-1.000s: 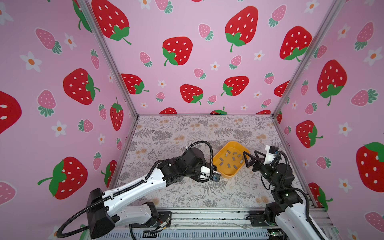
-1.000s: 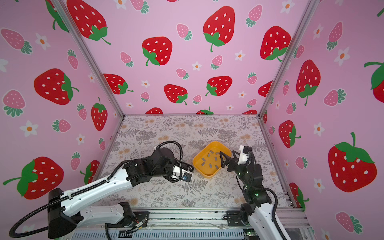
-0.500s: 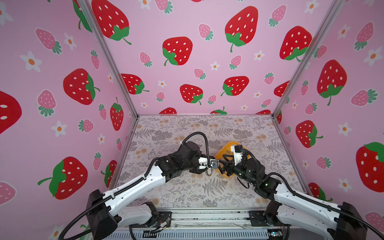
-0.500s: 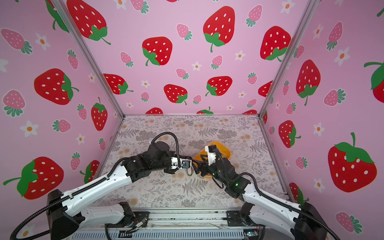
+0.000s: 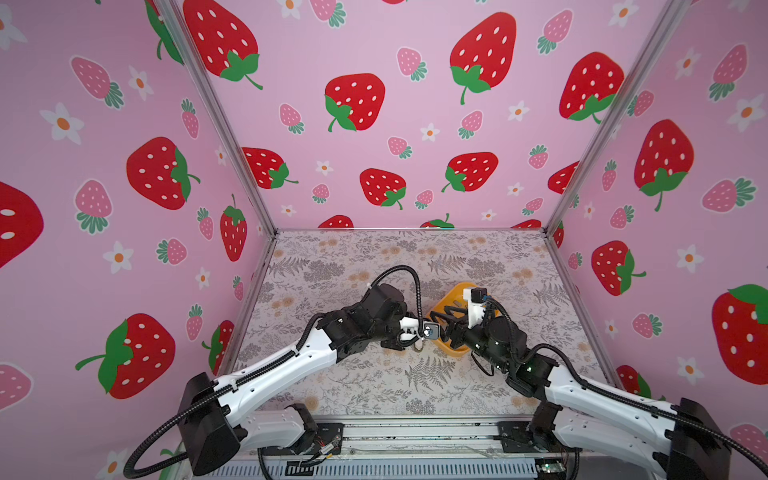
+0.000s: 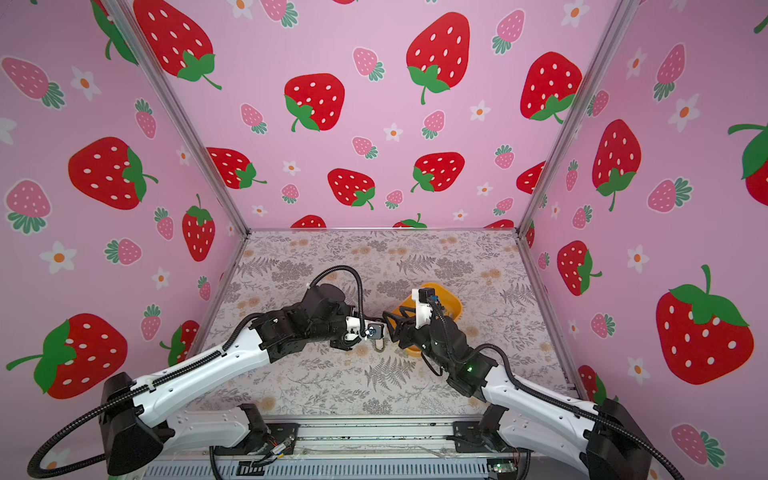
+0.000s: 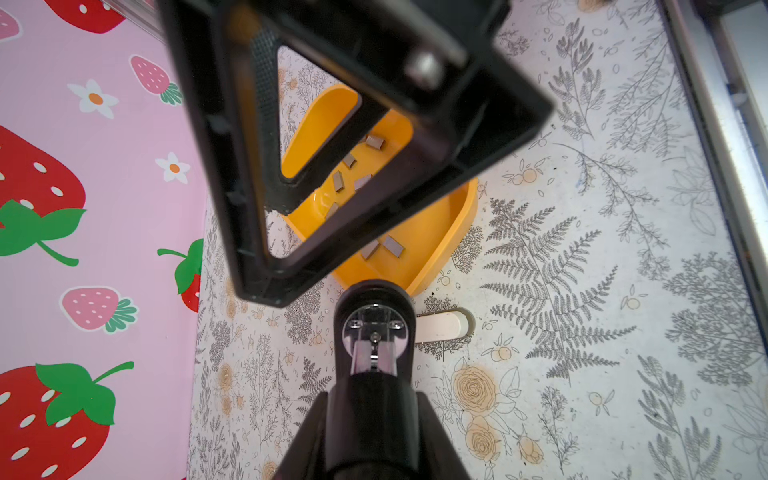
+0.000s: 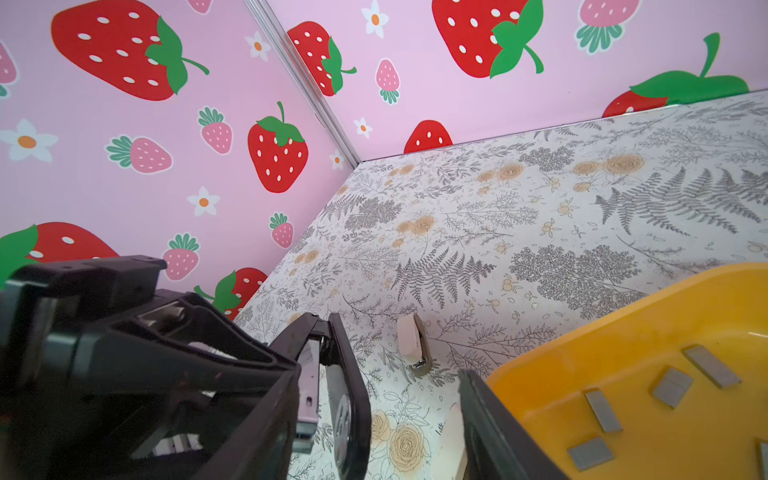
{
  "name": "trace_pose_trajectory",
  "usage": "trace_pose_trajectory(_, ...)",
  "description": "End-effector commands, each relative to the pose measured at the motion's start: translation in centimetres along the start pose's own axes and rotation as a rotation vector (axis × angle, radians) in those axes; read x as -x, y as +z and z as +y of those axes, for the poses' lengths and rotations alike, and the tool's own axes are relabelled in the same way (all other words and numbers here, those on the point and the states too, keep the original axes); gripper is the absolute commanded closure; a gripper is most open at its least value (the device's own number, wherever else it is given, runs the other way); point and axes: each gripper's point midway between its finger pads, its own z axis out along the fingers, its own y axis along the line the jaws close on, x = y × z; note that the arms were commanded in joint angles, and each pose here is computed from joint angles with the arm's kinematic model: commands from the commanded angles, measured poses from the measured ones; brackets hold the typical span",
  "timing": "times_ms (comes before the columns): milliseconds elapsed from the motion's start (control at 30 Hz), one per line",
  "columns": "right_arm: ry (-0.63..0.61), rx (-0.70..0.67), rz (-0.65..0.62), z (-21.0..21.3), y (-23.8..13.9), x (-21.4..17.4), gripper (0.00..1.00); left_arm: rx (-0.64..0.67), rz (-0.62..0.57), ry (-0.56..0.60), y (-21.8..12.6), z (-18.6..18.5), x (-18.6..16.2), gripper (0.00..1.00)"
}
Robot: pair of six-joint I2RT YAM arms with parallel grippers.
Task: Load the staples into the stapler
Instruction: 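Bring the stapler to the center while the right gripper grasps its other end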
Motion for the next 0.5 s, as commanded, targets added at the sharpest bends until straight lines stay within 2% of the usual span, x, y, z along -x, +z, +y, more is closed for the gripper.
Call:
trace_pose_trajectory(0, 0.02, -0.024, 0.0, 0.0, 0.6, 0.4, 0.39, 0.108, -0.074, 0.014, -2.1, 3.1, 2.5, 1.0)
trace_pose_trajectory(467, 0.046, 0.011, 0.038, 1.0, 2.0, -0.8, 0.45, 0.178, -0.096, 0.003, -3.2, 4.2, 2.9, 1.0)
